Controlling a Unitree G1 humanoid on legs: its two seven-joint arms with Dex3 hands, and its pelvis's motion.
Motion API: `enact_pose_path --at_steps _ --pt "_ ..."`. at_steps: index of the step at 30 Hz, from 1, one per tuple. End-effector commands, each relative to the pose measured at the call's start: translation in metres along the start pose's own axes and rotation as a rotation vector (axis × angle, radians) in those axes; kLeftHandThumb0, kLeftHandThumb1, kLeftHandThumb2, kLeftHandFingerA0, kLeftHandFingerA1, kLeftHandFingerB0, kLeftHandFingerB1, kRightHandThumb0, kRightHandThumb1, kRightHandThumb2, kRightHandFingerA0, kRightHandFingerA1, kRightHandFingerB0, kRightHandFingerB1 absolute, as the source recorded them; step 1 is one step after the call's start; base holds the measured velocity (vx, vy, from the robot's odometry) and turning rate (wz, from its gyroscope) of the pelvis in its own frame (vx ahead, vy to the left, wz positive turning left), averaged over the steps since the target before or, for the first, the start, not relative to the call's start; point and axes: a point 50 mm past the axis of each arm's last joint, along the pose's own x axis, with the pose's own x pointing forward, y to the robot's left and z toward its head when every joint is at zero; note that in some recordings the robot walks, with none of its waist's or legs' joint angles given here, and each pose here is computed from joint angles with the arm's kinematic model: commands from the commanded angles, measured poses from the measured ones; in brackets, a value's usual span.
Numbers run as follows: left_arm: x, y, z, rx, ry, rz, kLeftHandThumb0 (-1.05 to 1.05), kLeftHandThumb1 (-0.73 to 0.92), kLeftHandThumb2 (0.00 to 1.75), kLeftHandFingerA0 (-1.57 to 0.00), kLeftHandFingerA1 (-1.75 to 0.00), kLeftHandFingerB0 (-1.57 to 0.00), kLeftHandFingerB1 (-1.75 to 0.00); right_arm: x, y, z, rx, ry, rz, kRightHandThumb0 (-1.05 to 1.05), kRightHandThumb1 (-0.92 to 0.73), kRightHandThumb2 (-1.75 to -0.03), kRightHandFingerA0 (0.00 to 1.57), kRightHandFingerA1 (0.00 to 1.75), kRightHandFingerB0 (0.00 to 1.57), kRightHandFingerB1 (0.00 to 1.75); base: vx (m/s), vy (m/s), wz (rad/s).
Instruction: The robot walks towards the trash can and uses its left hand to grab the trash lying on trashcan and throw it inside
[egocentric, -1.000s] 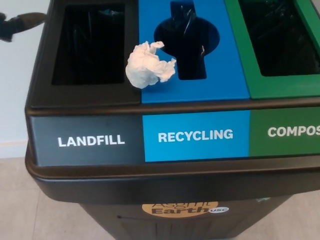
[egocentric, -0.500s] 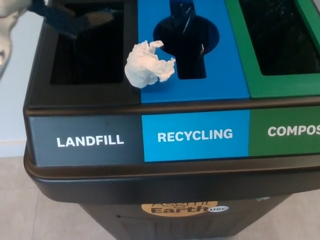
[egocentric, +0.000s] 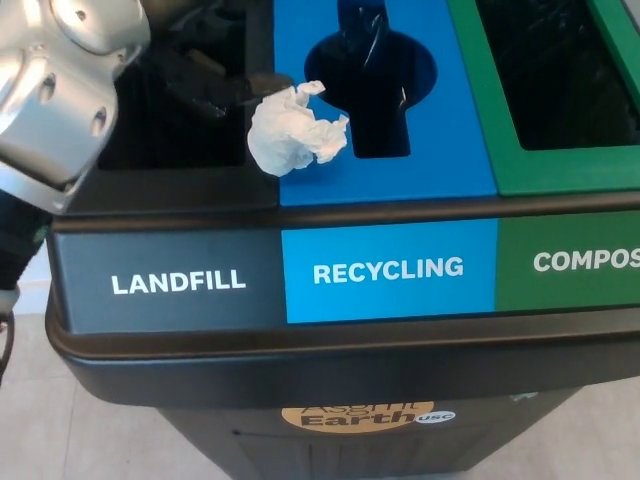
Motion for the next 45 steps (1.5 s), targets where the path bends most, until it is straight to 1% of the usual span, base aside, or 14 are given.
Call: enact_pose_path --at_steps 1,2,11,16,17,25,29,38,39,40,41,42,43,45 --pt "0.001 0.001 -0.004 0.04 0.082 -0.032 -0.88 0.5 0.95 -0.04 -0.35 -0.05 0.0 -0.001 -0.007 -0.002 -0.015 0.006 -0.022 -0.59 -0.61 -0.59 0.18 0.46 0.25 0.35 0.0 0.0 0.0" --pt "0.002 -0.001 -0.005 0.046 0.092 -0.041 -0.88 0.48 0.94 -0.03 -0.25 -0.02 -0.02 -0.001 -0.007 -0.003 -0.018 0.008 -0.022 -0.59 -0.6 -0.58 0.18 0.47 0.25 0.35 0.0 0.0 0.0" --pt "0.017 -0.018 -0.006 0.124 0.162 -0.093 -0.91 0.49 0.95 0.0 -0.12 0.0 -0.01 -0.003 -0.006 -0.004 -0.033 0.009 -0.022 -0.56 -0.6 -0.58 0.18 0.46 0.27 0.34 0.0 0.0 0.0" --pt "0.018 -0.019 -0.005 0.131 0.17 -0.098 -0.91 0.49 0.95 0.0 -0.12 0.0 -0.01 -0.002 -0.006 -0.004 -0.034 0.011 -0.021 -0.56 -0.6 -0.58 0.18 0.46 0.27 0.34 0.0 0.0 0.0" --pt "0.024 -0.025 -0.001 0.136 0.18 -0.112 -0.88 0.47 0.93 0.0 -0.18 0.0 -0.03 -0.003 -0.008 -0.003 -0.038 -0.003 -0.029 -0.57 -0.61 -0.59 0.2 0.48 0.29 0.36 0.0 0.0 0.0" --pt "0.031 -0.031 0.022 0.128 0.136 -0.094 -0.92 0.5 0.93 0.0 -0.15 0.0 -0.01 -0.003 -0.007 -0.003 -0.033 -0.01 -0.03 -0.56 -0.61 -0.59 0.2 0.48 0.29 0.34 0.0 0.0 0.0" --pt "0.034 -0.035 0.03 0.187 0.137 -0.073 -0.92 0.49 0.96 0.0 -0.11 0.0 -0.01 -0.003 -0.005 -0.004 -0.058 -0.006 -0.034 -0.54 -0.61 -0.59 0.21 0.48 0.3 0.35 0.0 0.0 0.0" --pt "0.043 -0.055 0.038 0.304 0.119 -0.017 -0.95 0.52 0.96 0.0 -0.18 0.0 0.0 -0.004 -0.004 -0.003 -0.056 -0.016 -0.031 -0.57 -0.61 -0.58 0.21 0.49 0.31 0.35 0.0 0.0 0.0" --pt "0.044 -0.058 0.036 0.35 0.126 -0.017 -1.02 0.49 0.68 0.0 -0.02 0.0 -0.03 -0.004 -0.004 -0.003 -0.053 -0.017 -0.03 -0.56 -0.61 -0.59 0.21 0.46 0.31 0.34 0.0 0.0 0.0" --pt "0.045 -0.062 0.034 0.408 0.136 -0.017 -1.02 0.49 0.68 0.0 -0.02 0.0 -0.03 -0.004 -0.004 -0.003 -0.05 -0.018 -0.028 -0.56 -0.61 -0.59 0.21 0.46 0.31 0.34 0.0 0.0 0.0" --pt "0.045 -0.063 0.032 0.43 0.139 -0.016 -0.98 0.53 0.58 0.0 -0.11 0.0 -0.05 -0.004 -0.004 -0.002 -0.05 -0.019 -0.028 -0.56 -0.61 -0.59 0.2 0.46 0.31 0.35 0.0 0.0 0.0" --pt "0.045 -0.063 0.032 0.438 0.14 -0.015 -0.98 0.53 0.58 0.0 -0.11 0.0 -0.05 -0.004 -0.004 -0.002 -0.051 -0.019 -0.027 -0.56 -0.61 -0.59 0.2 0.46 0.31 0.35 0.0 0.0 0.0" --pt "0.046 -0.068 0.029 0.513 0.145 -0.018 -0.84 0.47 0.94 0.0 -0.32 0.0 0.0 -0.004 -0.004 -0.002 -0.055 -0.021 -0.03 -0.59 -0.6 -0.58 0.21 0.49 0.3 0.35 0.0 0.0 0.0" --pt "0.047 -0.072 0.025 0.598 0.152 -0.025 -0.84 0.47 0.94 0.0 -0.32 0.0 0.0 -0.004 -0.004 -0.002 -0.059 -0.023 -0.033 -0.59 -0.6 -0.58 0.21 0.49 0.3 0.35 0.0 0.0 0.0"
